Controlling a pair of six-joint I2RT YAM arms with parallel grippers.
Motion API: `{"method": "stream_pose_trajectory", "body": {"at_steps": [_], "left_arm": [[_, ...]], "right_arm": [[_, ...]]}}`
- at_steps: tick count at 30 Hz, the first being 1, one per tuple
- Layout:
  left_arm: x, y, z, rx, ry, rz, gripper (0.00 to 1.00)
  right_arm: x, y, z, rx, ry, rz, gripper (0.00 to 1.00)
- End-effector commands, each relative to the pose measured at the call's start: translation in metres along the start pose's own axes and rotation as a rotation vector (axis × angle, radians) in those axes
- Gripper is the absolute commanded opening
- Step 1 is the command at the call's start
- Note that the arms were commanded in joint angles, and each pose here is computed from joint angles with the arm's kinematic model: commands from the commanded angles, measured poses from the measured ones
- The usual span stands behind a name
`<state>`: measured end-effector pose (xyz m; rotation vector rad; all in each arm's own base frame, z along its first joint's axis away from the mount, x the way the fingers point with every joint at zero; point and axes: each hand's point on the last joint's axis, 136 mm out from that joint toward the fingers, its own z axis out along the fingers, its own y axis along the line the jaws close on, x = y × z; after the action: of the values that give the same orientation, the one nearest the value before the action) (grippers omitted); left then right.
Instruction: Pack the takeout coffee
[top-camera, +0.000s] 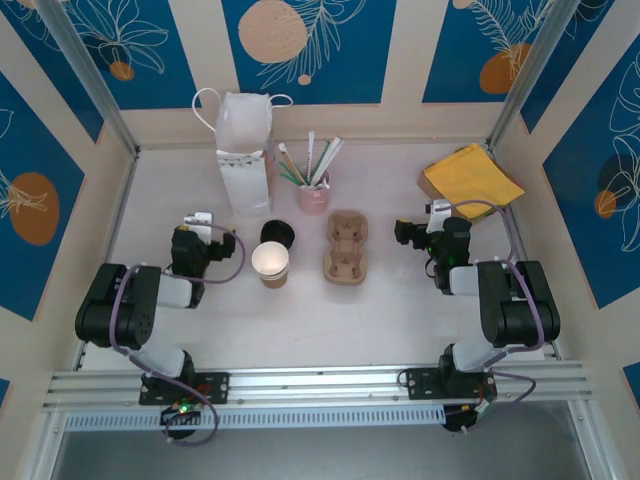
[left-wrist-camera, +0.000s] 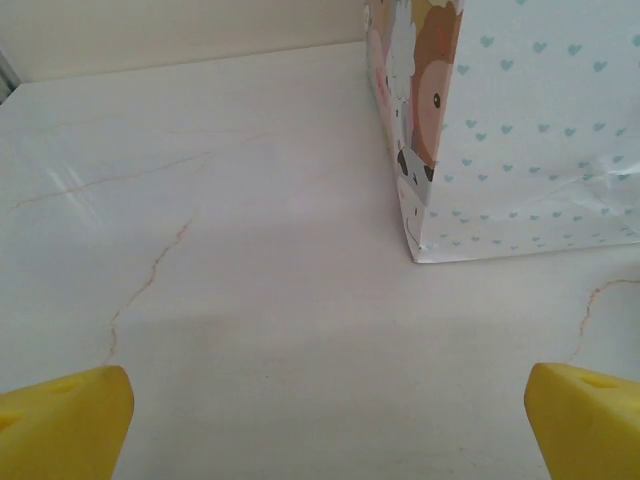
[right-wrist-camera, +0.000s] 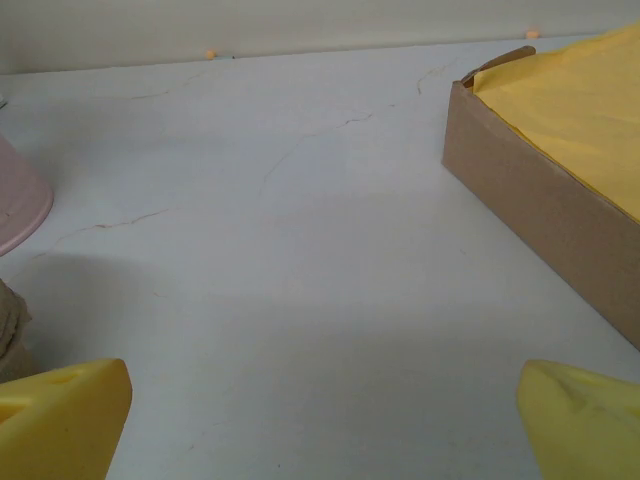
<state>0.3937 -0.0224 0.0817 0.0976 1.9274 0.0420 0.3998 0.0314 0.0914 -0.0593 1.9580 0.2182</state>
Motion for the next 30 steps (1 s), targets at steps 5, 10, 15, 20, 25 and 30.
{"method": "stream_pose_trajectory", "body": {"at_steps": [5, 10, 15, 20, 25, 30], "left_arm": [[-0.0109, -0.0025, -0.0006, 0.029, -0.025, 0.014, 1.0], [-0.0105, -0.0024, -0.0006, 0.029, -0.024, 0.014, 1.0], [-0.0106, -0.0025, -0.0005, 0.029, -0.024, 0.014, 1.0], [-0.0101, -0.0022, -0.0005, 0.029, -0.022, 0.012, 1.0], [-0.0092, -0.0015, 0.0, 0.04, -0.016, 0.001, 1.0], [-0.0182, 0.0062, -0.0023, 0.016, -0.022, -0.024, 1.0]], "right_arm": [[-0.0009, -0.0009, -0.0043, 0.006, -0.003, 0.012, 0.99], [-0.0003, -0.0003, -0.0042, 0.004, -0.001, 0.012, 0.99], [-0.0001, -0.0008, -0.0044, 0.005, -0.001, 0.013, 0.99], [-0.0008, -0.0008, -0.0042, 0.005, -0.003, 0.012, 0.99], [-0.001, -0.0005, -0.0041, 0.004, -0.002, 0.014, 0.99], [-0.0091, -0.003, -0.0084, 0.046, -0.009, 0.009, 0.99]]}}
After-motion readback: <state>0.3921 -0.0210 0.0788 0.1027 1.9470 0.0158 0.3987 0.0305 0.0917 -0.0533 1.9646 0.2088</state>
